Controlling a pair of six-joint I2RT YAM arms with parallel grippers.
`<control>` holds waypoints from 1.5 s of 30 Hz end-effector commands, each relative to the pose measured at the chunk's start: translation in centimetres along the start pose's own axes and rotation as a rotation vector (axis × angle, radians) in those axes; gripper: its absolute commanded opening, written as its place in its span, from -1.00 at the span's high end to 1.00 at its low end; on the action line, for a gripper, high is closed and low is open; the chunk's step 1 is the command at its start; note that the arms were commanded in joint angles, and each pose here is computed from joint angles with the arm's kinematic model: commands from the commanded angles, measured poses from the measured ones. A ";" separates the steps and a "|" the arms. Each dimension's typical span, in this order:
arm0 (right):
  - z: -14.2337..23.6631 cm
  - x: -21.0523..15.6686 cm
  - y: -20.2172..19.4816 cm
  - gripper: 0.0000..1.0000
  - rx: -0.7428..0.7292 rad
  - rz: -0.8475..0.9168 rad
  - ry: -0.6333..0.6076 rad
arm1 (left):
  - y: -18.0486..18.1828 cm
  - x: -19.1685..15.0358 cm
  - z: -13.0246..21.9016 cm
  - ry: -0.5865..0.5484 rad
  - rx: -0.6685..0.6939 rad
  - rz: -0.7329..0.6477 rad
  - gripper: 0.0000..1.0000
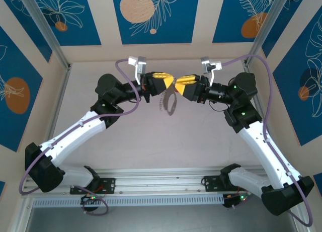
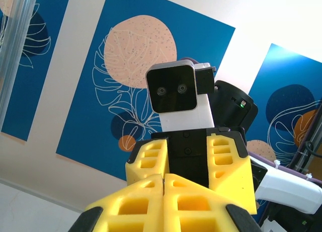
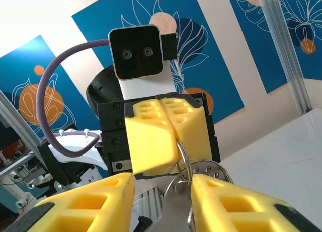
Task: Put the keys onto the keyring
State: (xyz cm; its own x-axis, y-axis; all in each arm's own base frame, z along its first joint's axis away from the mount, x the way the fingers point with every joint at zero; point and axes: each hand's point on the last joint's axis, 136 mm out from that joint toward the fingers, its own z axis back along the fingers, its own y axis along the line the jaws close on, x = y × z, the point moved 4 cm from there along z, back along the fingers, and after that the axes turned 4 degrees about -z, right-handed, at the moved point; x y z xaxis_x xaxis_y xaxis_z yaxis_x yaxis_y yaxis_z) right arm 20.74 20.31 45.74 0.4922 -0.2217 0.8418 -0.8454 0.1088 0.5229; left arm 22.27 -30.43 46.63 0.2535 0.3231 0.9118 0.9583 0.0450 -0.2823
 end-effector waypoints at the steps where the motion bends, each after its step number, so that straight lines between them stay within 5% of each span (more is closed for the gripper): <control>1: -0.2 1.2 0.9 0.30 0.008 0.056 -0.029 | -1.2 1.0 -0.2 -0.042 -0.040 -0.034 1.00; 24: -1.1 1.4 1.0 1.00 0.026 0.055 -0.015 | -1.2 0.3 -0.5 -0.028 -0.047 -0.020 1.00; 29: -0.9 1.1 0.8 1.00 -0.018 0.067 0.011 | -0.8 0.2 -0.4 -0.014 -0.005 -0.024 1.00; 32: -0.6 0.8 0.4 1.00 -0.068 0.075 0.056 | -0.6 0.3 -0.2 0.016 0.034 -0.050 0.32; 35: -0.3 0.2 -0.2 1.00 -0.125 0.091 0.121 | -0.8 0.4 0.1 0.044 0.060 -0.085 -0.14; 45: 0.2 -1.6 -2.1 1.00 -0.234 0.123 0.301 | -1.1 0.2 1.3 0.185 0.111 -0.199 -0.39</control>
State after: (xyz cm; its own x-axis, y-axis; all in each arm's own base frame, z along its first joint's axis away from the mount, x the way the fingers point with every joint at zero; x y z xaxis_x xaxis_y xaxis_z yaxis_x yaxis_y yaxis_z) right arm 21.96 20.56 44.54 0.4577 0.0183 0.8889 -0.8470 0.3132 0.4296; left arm 21.87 -30.01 45.89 0.1583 0.1678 0.9730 0.9652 0.1816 -0.1883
